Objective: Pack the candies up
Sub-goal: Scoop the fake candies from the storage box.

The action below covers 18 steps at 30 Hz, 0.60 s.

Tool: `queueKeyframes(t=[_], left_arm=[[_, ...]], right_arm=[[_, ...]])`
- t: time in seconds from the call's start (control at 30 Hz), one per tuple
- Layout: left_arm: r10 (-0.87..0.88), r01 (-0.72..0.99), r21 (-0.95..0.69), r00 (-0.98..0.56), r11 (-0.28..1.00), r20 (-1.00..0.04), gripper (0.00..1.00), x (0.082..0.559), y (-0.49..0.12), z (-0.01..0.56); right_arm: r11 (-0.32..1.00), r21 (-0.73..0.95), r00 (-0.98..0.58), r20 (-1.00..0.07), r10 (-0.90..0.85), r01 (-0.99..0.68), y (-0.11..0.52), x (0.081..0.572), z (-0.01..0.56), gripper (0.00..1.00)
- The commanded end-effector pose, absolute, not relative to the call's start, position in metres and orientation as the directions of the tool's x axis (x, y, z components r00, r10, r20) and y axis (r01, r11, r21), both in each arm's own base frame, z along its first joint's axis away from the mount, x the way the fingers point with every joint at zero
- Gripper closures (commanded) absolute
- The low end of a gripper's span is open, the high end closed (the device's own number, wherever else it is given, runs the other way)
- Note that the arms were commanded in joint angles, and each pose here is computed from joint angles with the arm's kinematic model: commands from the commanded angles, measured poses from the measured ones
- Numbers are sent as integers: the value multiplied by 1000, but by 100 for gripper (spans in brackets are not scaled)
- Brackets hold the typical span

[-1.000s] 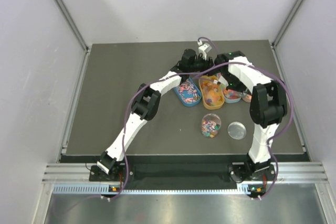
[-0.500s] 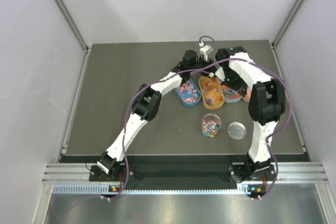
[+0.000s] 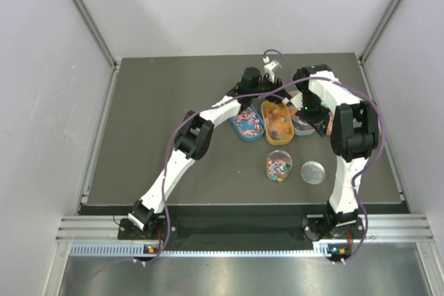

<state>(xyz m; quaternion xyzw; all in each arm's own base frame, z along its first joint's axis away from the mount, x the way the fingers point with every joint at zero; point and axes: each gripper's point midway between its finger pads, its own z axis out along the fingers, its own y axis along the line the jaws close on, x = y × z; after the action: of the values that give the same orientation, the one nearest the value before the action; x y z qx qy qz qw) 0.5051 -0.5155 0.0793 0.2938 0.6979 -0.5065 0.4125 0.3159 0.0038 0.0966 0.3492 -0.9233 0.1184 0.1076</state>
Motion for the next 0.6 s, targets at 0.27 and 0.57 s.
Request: queueKeyframes(t=[0.27,0.57], left_arm=[[-222,866,-322,-253,382,-942,46,547,-510,155],[-320,817,-359,-228,451,-920,49,575,-477,171]], right_arm=[[826,54,-784,284,-552,-561,26,301,77,100],[815,-16,-801,200,-565,-579,33,339,87,100]])
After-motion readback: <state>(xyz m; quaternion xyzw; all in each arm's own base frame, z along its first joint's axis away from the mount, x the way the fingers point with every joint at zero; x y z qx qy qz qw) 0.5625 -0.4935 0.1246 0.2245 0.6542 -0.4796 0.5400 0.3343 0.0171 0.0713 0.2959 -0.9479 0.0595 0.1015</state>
